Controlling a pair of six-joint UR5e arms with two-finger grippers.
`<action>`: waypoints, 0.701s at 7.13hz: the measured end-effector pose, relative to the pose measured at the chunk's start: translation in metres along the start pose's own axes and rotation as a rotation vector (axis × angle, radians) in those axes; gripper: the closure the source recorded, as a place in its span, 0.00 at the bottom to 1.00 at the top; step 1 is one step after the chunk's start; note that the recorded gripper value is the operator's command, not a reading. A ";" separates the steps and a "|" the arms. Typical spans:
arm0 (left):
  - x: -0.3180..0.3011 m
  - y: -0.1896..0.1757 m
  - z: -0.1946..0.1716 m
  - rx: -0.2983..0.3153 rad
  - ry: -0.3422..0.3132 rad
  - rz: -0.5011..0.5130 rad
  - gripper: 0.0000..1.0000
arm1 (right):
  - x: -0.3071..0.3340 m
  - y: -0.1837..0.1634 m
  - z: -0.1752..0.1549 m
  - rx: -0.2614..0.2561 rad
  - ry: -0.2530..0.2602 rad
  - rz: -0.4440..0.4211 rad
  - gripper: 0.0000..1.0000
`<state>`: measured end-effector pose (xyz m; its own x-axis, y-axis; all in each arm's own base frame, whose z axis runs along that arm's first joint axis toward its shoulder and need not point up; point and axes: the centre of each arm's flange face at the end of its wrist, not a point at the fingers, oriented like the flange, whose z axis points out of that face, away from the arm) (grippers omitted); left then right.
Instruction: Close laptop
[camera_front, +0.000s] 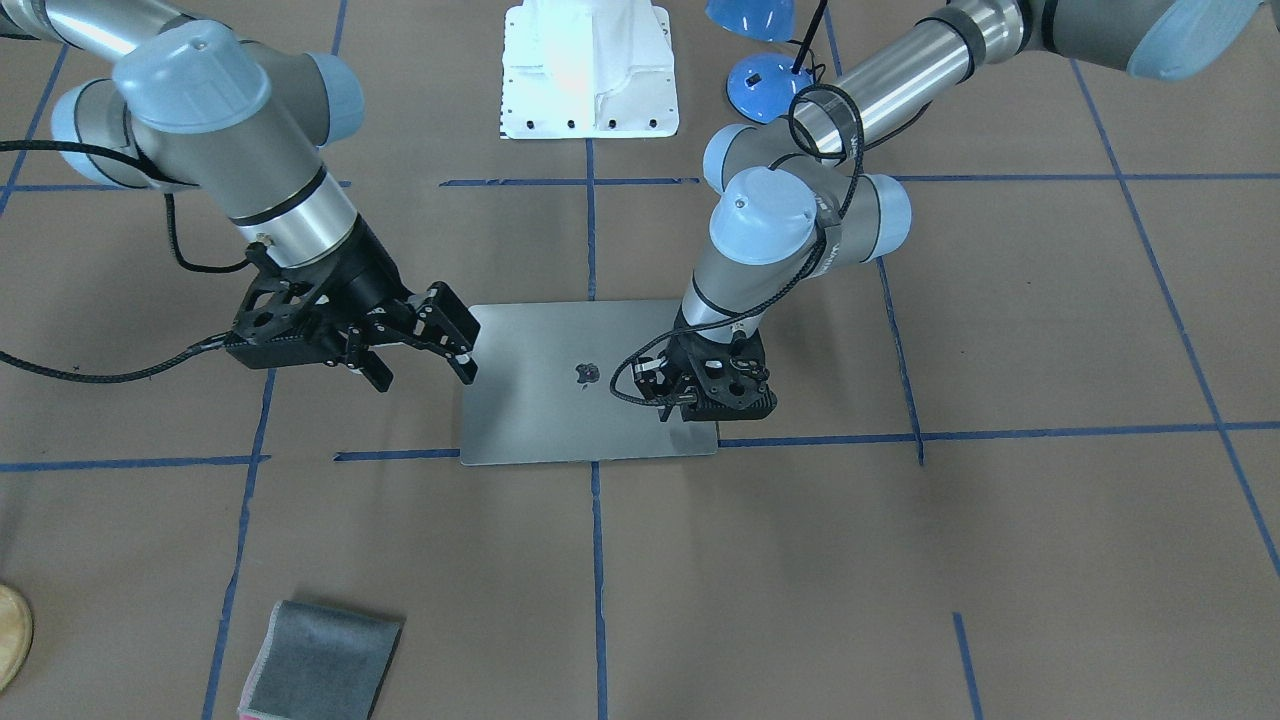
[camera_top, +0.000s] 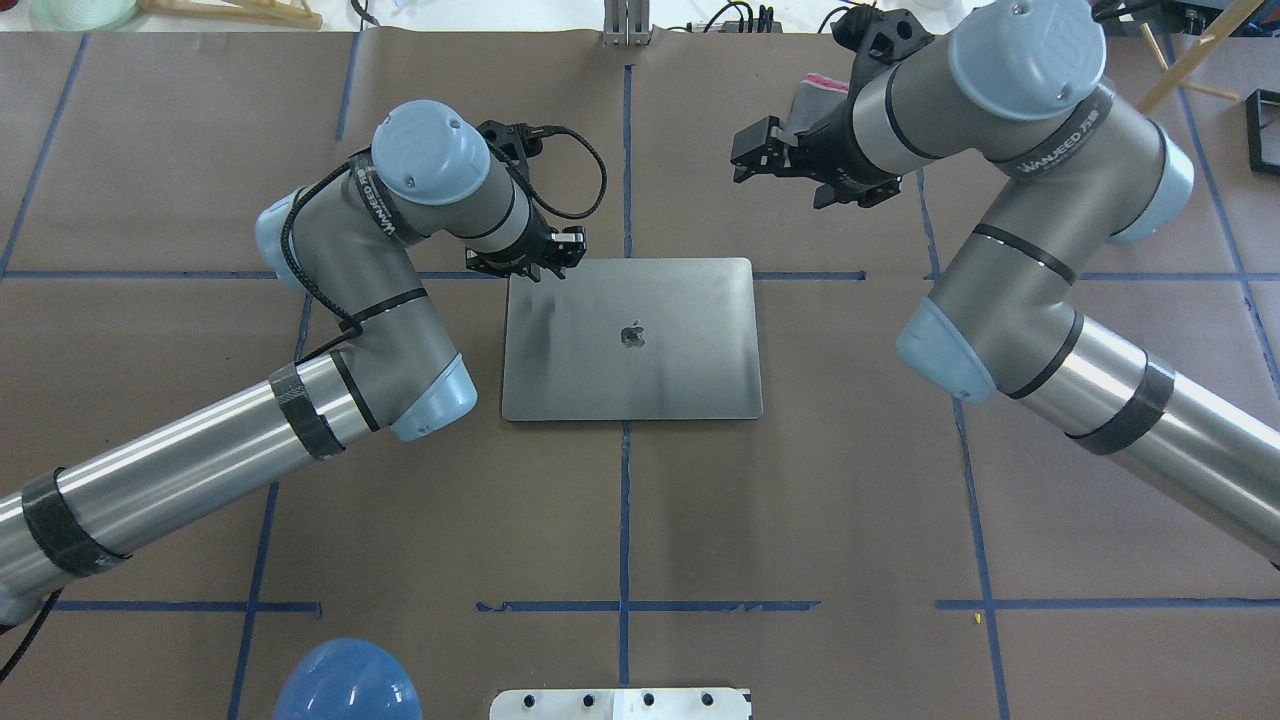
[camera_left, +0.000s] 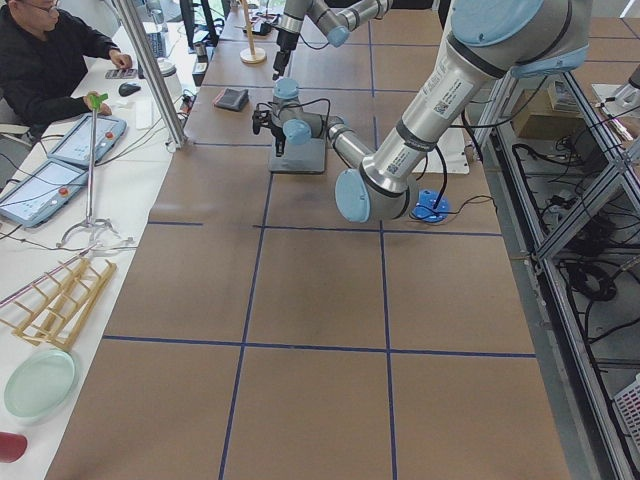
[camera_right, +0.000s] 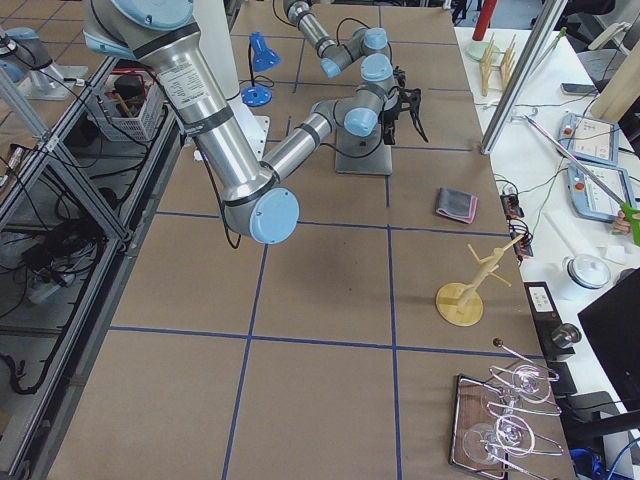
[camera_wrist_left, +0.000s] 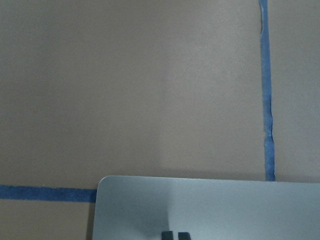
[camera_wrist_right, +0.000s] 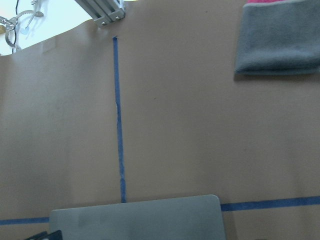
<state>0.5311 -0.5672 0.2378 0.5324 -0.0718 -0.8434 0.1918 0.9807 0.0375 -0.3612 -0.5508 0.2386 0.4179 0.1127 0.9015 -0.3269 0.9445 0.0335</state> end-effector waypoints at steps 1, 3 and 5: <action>-0.016 -0.021 -0.020 -0.040 0.001 -0.034 0.00 | 0.030 -0.009 -0.017 -0.016 0.014 0.000 0.01; -0.075 -0.050 -0.069 -0.092 -0.032 -0.055 0.00 | 0.096 -0.010 -0.065 -0.060 0.142 -0.112 0.01; -0.142 -0.057 -0.125 -0.101 -0.119 0.046 0.00 | 0.159 0.003 -0.115 -0.144 0.301 -0.273 0.01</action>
<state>0.3411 -0.5905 0.2884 0.6337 -0.0418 -0.7725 0.0846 0.9963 0.0155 -0.1982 -0.4943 0.3323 0.7081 -0.0828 0.7013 -0.0573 0.9831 0.1740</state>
